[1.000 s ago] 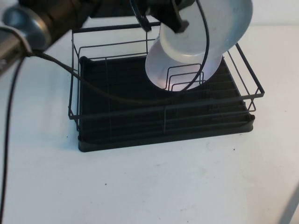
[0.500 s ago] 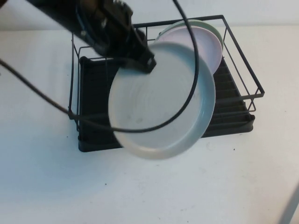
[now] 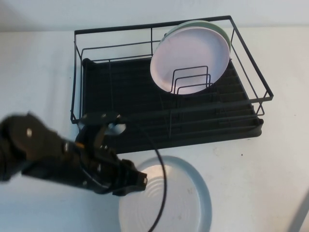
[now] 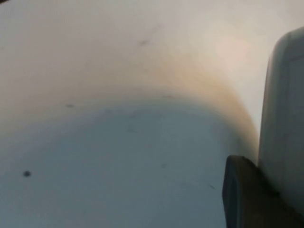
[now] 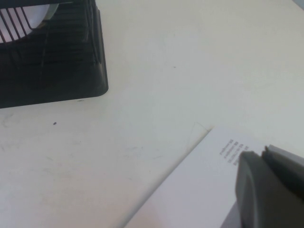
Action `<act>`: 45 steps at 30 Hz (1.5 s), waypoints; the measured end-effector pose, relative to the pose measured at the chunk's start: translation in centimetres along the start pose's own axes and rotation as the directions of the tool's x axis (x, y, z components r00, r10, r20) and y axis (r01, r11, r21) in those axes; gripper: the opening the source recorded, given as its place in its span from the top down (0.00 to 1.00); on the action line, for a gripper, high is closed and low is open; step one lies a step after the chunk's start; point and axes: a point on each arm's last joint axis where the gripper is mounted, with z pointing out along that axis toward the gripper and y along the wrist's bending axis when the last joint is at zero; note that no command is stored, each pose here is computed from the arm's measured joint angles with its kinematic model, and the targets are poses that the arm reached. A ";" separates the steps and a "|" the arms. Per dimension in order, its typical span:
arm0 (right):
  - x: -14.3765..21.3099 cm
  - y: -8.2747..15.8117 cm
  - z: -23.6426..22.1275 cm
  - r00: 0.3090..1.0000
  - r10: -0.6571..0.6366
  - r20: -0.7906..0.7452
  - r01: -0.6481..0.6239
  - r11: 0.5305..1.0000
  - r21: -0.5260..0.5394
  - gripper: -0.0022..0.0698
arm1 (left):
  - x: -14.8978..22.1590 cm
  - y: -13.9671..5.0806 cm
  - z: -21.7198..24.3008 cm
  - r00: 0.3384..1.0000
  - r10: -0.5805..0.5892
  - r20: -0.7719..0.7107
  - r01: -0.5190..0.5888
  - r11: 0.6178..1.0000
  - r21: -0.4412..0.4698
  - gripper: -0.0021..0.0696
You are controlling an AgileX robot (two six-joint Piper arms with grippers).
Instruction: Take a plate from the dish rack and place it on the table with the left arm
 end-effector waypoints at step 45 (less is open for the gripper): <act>0.0 0.0 0.0 1.000 0.000 0.000 0.000 1.000 0.000 1.00 | 6.3 -2.8 -12.8 0.688 0.386 0.614 -0.193 0.913 -0.358 0.96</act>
